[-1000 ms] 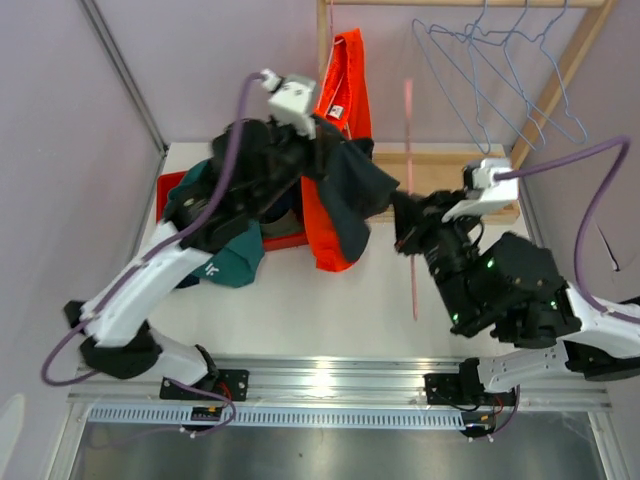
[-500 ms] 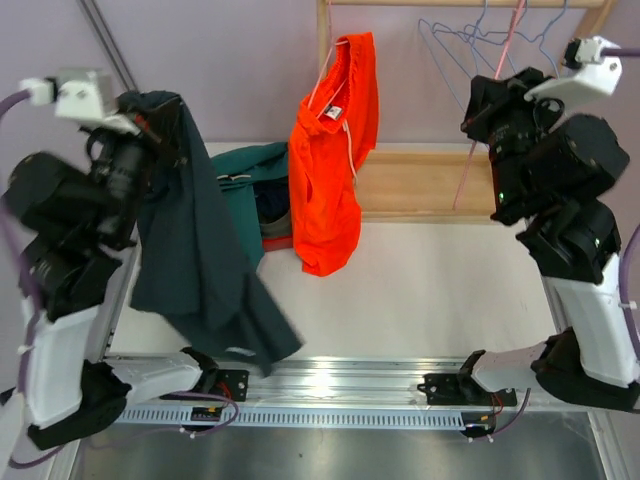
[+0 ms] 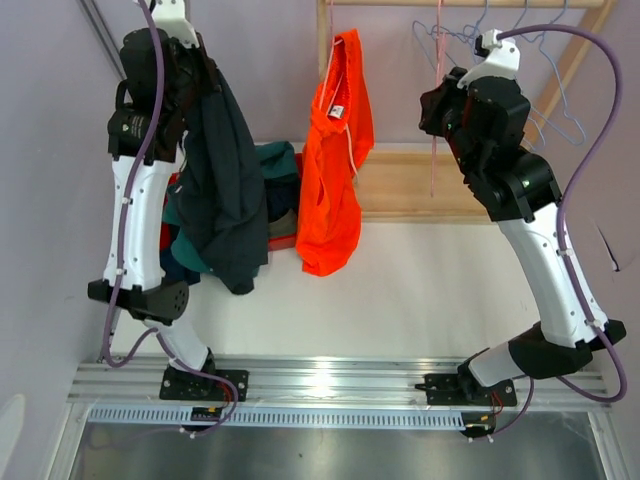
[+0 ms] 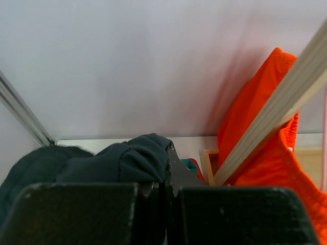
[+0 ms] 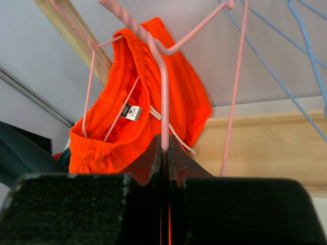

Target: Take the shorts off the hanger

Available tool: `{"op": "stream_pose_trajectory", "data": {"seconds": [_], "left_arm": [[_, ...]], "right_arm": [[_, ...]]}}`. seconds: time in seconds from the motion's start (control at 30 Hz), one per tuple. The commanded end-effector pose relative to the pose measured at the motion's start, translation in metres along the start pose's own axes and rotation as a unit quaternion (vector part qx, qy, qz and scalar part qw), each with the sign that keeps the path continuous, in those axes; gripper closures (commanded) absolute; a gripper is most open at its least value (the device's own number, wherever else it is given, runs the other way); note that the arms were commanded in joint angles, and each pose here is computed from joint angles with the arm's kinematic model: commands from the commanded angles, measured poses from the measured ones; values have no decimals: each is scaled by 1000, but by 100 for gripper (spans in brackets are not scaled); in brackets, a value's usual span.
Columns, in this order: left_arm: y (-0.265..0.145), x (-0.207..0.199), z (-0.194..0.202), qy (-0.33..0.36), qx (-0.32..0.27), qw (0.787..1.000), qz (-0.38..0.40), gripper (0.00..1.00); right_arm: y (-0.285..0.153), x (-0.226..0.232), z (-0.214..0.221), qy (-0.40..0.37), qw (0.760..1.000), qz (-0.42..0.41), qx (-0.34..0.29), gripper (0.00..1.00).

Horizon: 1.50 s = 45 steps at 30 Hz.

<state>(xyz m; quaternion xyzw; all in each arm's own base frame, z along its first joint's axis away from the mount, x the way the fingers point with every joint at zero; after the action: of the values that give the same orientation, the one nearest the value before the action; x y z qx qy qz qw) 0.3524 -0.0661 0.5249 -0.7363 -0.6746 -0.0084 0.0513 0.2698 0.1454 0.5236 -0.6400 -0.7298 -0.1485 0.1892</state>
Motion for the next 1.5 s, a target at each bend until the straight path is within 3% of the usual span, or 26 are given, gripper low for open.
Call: {"op": "stream_pose_trajectory", "data": {"seconds": [0.0,0.2,0.27,0.33,0.5,0.8,0.93,1.07,1.23,1.43,1.47], "left_arm": [[13,10,-8,-35,-27,999,15,100],[72,18,66,-46,76,996,-17,97],[82,16,91,-49,105,993,-18,56],[91,13,124,-48,137,989,-20,2],[91,13,163,-58,182,981,-37,1],[23,2,150,-98,111,989,8,1],[-4,-2,164,-94,104,990,22,1],[-15,-6,155,-78,87,993,32,1],[-16,-7,153,-72,83,993,38,1],[-17,-8,153,-74,81,993,45,1],[-17,-8,154,-74,83,993,44,1]], "right_arm": [[9,2,1,26,999,-33,-5,100],[25,-13,9,33,999,-23,0,100],[31,-17,9,33,999,-20,1,100],[35,-19,3,34,999,-21,-5,100],[52,-19,-8,33,999,-24,-15,100],[100,-24,-23,46,998,-21,-33,100],[133,-33,-14,59,998,-15,-34,100],[154,-41,3,73,997,-8,-13,100],[157,-48,22,76,997,3,14,100],[127,-52,18,80,997,9,8,100],[120,-51,17,84,996,10,9,95]]}}
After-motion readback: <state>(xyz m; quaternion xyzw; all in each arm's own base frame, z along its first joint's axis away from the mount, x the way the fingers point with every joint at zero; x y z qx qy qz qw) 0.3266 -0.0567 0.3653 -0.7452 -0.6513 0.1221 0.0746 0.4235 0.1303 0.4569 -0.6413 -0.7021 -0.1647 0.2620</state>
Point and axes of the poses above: each gripper's point midway between its finger pads, its own y axis out along the fingers, its own x axis along the line the jaws close on, z = x × y, the point moved 10 cm from there along -y, back along the fingers, and after that the axes turned 9 degrees about y, right-handed, at the moved point
